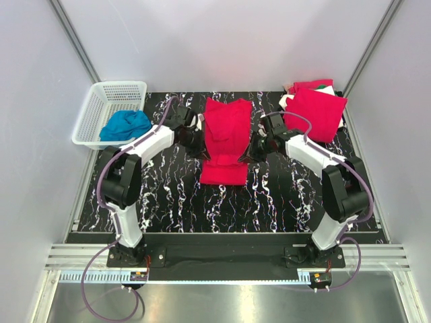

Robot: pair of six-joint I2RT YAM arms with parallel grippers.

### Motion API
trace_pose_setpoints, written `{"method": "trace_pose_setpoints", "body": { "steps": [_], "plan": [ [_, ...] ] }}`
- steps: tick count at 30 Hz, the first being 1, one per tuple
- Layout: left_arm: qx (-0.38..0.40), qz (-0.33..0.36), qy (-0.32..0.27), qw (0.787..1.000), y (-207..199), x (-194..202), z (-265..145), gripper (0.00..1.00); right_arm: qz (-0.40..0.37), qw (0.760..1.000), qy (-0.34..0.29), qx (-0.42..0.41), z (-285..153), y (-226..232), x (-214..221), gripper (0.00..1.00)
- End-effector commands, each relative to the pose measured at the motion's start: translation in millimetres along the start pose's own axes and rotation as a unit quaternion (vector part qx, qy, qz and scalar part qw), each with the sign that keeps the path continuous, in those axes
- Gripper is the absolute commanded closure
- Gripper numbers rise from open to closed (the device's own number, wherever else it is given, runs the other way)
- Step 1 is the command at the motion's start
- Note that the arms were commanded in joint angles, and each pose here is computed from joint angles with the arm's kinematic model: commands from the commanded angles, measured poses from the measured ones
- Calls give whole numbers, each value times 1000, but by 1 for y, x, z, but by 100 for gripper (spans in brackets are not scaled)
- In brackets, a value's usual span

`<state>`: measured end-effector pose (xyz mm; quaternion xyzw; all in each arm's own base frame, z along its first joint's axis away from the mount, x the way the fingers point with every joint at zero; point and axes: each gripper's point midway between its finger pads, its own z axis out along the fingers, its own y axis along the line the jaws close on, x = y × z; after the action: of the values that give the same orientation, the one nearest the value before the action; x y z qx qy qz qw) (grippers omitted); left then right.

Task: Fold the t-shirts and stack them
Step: Fold the tshirt

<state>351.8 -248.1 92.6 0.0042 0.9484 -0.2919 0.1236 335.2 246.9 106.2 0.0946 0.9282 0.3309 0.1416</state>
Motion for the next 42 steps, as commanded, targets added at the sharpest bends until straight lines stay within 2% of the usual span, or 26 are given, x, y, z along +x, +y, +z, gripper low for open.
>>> {"method": "trace_pose_setpoints", "body": {
  "steps": [1,23,35,38,39,40,42],
  "plan": [
    [4,19,-37,999,-9,-30,-9,100,-25,999,-15,-25,-8,17,-27,100],
    [-15,6,-55,998,-3,-76,11,100,-36,999,-5,-31,24,13,-85,100],
    [-21,0,-41,999,10,-79,30,100,-26,999,14,-25,44,-4,-89,100],
    [-28,-2,-43,999,13,-80,31,97,-19,999,20,-17,53,-12,-88,85],
    [-32,-2,-45,998,15,-81,31,94,-19,999,23,-16,55,-13,-87,83],
    [-35,-3,-46,998,16,-82,32,85,-20,999,20,-16,56,-14,-90,78],
    [-42,-5,-51,998,19,-84,31,80,-22,1000,18,-14,58,-14,-93,75]
  ]
}}
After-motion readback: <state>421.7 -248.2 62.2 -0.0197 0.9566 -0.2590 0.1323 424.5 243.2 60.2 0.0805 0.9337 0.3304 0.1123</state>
